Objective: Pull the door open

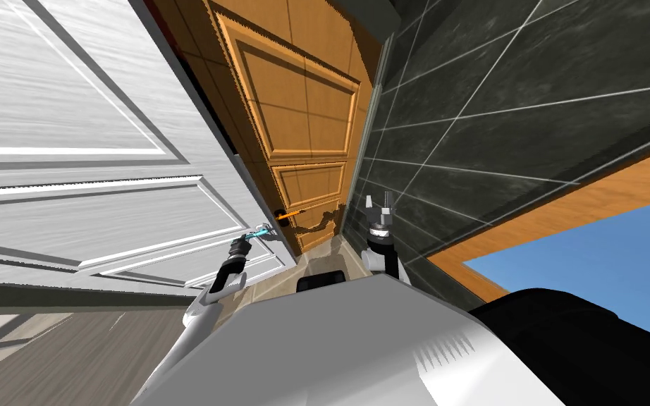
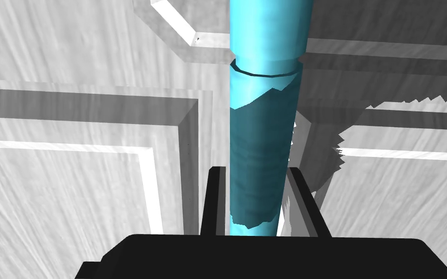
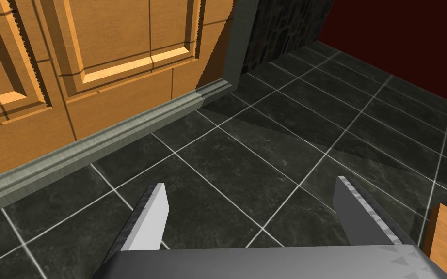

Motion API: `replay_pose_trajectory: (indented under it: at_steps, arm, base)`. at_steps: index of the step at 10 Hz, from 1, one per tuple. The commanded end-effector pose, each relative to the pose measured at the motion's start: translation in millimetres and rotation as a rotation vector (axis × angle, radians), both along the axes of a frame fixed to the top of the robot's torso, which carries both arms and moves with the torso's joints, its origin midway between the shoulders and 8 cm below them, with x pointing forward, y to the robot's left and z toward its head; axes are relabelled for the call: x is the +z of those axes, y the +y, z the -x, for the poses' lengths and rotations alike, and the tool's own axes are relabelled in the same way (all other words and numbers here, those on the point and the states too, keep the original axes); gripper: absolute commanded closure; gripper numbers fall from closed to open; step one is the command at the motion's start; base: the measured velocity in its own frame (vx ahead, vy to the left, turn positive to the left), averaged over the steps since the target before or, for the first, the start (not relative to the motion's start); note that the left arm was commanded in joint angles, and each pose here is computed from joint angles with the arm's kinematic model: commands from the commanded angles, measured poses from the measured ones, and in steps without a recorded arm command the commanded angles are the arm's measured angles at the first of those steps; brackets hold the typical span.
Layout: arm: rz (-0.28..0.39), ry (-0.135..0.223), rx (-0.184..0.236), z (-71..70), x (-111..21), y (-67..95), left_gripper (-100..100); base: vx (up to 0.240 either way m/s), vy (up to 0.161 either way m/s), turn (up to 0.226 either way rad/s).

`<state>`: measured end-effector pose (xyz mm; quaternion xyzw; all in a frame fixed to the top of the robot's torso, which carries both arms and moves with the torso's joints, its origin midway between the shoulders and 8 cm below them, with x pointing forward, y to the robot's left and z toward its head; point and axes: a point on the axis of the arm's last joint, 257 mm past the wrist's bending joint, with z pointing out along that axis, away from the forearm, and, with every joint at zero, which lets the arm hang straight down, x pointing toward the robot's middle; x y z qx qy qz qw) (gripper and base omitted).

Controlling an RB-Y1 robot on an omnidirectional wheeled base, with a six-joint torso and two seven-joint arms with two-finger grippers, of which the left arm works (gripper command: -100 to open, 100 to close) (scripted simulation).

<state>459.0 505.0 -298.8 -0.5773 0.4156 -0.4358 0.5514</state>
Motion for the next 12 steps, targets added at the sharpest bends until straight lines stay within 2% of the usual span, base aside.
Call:
replay_pose_trajectory:
  at_steps: [1,5,6,12]
  arm:
    - [0.007,-0.005,-0.035,-1.0,-0.1,-12.9,100]
    - [0.015,-0.015,-0.085,-3.8,2.3,-29.6,100]
    - [0.007,-0.006,-0.061,-0.6,0.0,-16.6,100]
    - [0.012,-0.015,-0.153,13.7,2.8,-37.2,100]
  base:
    - [-0.179,0.056,-0.155]
    - [-0.166,0.055,-0.114]
    - [-0.077,0.049,-0.026]
    - [-0.191,0.038,-0.113]
